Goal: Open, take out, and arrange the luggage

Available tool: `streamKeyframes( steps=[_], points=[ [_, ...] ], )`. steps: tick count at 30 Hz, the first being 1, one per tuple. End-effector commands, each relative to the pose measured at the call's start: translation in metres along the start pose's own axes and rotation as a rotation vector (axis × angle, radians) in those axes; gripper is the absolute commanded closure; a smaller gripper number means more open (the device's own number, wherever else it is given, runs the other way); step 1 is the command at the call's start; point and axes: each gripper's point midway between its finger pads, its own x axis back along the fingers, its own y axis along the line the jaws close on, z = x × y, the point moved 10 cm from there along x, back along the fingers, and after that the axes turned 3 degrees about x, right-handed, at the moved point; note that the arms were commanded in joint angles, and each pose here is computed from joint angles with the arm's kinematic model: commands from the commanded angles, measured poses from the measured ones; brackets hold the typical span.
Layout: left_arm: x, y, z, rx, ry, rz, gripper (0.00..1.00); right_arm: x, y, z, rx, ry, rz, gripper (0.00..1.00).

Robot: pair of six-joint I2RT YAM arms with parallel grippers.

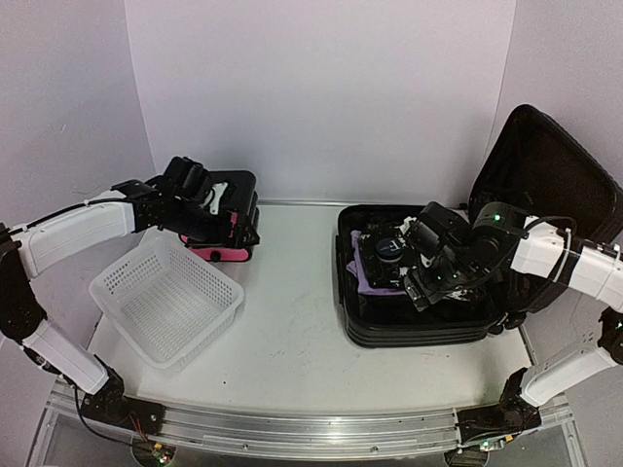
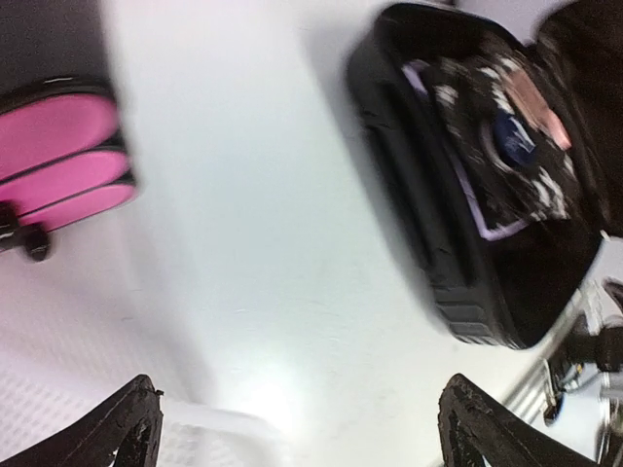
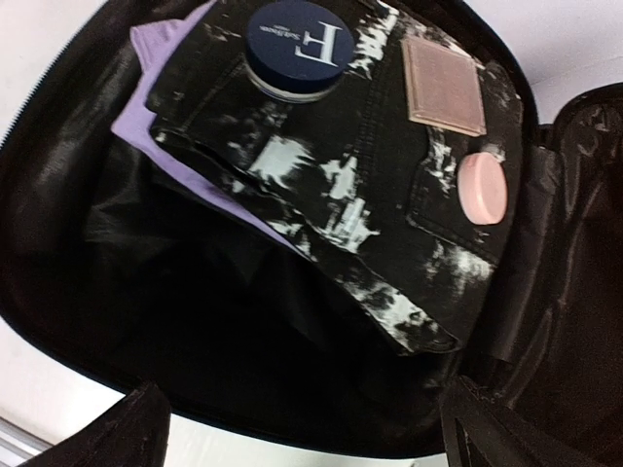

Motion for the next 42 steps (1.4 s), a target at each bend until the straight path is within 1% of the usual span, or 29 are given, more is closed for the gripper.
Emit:
streamKeyframes(
  steps=[1,5,7,9,11,14,17,19,21,25,28,33,34,36,40,42],
  points=[
    [0.038,0.048,-0.024,0.057,-0.096,-0.165,0.01,0.005,0.002,-0.006,-0.073,-0.063,-0.072,0.02],
    [0.065,0.09,-0.061,0.195,-0.224,-0.253,0.01,0.007,0.001,-0.004,-0.09,-0.067,-0.081,0.02],
    [0.073,0.112,-0.08,0.259,-0.266,-0.265,0.01,0.007,0.001,-0.003,-0.101,-0.068,-0.09,0.02],
    [0.073,0.132,-0.097,0.299,-0.294,-0.311,0.01,0.008,0.001,-0.001,-0.112,-0.069,-0.098,0.02],
    [0.063,0.154,-0.112,0.334,-0.29,-0.327,0.01,0.01,-0.001,0.001,-0.121,-0.074,-0.102,0.02],
    [0.046,0.177,-0.126,0.372,-0.259,-0.262,0.01,0.013,-0.004,0.004,-0.136,-0.088,-0.103,0.02],
    [0.026,0.186,-0.133,0.353,-0.207,-0.167,0.01,0.016,-0.006,0.006,-0.146,-0.101,-0.105,0.02],
    [0.017,0.184,-0.133,0.337,-0.177,-0.07,0.01,0.017,-0.008,0.008,-0.148,-0.105,-0.102,0.02],
    [0.011,0.18,-0.13,0.34,-0.154,0.015,0.03,0.018,-0.009,0.009,-0.153,-0.109,-0.097,0.02],
    [0.0,0.161,-0.117,0.315,-0.132,0.113,0.05,0.016,-0.008,0.009,-0.153,-0.105,-0.092,0.02],
    [-0.015,0.138,-0.103,0.308,-0.089,0.184,0.06,0.013,-0.005,0.006,-0.149,-0.096,-0.092,0.02],
    [-0.043,0.091,-0.092,0.242,-0.009,0.275,0.06,0.007,0.001,0.002,-0.159,-0.09,-0.114,0.02],
    [-0.045,0.083,-0.09,0.228,-0.001,0.283,0.07,0.005,0.003,0.001,-0.164,-0.091,-0.12,0.02],
    [-0.04,0.075,-0.086,0.212,-0.017,0.245,0.08,0.004,0.004,0.001,-0.171,-0.086,-0.133,0.02],
    [-0.01,0.073,-0.076,0.17,-0.106,0.101,0.06,0.007,0.003,0.005,-0.19,-0.093,-0.151,0.02],
    [0.005,0.07,-0.072,0.141,-0.127,0.078,0.06,0.006,0.003,0.006,-0.193,-0.104,-0.152,0.02]
  ],
)
